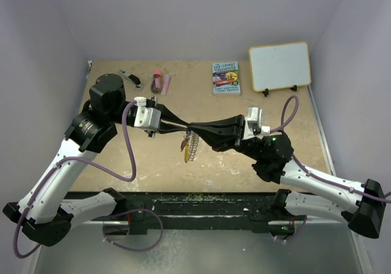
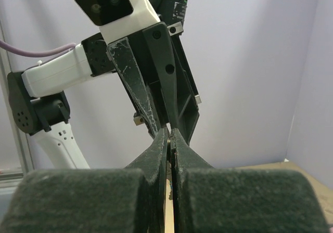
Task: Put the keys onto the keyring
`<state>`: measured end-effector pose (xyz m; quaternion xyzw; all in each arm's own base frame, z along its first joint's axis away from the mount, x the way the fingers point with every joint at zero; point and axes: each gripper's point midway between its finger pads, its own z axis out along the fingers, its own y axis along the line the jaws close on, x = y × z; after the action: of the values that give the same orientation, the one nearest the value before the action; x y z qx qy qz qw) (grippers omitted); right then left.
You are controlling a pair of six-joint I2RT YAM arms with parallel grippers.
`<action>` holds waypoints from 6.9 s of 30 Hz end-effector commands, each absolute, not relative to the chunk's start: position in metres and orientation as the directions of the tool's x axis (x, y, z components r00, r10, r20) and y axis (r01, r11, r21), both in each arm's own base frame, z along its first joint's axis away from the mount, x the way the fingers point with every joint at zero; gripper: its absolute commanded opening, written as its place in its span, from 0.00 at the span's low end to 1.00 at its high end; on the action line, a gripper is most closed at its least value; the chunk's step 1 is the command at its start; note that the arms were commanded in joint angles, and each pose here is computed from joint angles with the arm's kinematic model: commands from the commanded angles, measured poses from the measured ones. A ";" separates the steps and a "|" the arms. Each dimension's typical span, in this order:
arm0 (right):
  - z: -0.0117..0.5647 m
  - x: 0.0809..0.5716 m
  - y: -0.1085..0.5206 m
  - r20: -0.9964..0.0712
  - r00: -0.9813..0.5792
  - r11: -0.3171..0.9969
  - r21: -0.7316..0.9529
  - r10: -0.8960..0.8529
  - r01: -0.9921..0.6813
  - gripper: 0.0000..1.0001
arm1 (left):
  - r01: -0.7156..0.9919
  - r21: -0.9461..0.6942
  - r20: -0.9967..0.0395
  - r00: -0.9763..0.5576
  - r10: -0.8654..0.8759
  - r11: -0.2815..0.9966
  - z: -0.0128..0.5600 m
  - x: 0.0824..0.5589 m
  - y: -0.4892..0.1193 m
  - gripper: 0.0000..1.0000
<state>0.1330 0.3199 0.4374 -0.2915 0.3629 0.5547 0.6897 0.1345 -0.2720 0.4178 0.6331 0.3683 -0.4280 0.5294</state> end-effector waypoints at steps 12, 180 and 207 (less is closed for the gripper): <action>0.487 0.119 0.288 -0.661 0.235 0.251 -0.072 0.712 -0.965 0.00 | 0.878 0.472 -0.881 0.472 -0.023 -0.084 0.446 0.147 -0.274 0.16; 0.494 0.117 0.269 -0.386 0.124 0.137 0.006 0.914 -0.991 0.00 | 0.959 0.267 -0.961 0.273 -0.054 0.099 0.454 0.139 -0.255 0.47; 0.503 0.096 0.242 -0.345 0.133 0.129 -0.035 0.929 -0.991 0.00 | 0.976 0.204 -0.957 0.216 -0.193 0.077 0.422 0.150 -0.272 0.37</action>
<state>0.1347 0.3072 0.4461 -0.1762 0.2842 0.6369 0.6946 0.1582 -0.2742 0.3949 0.4869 0.4564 -0.4713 0.5767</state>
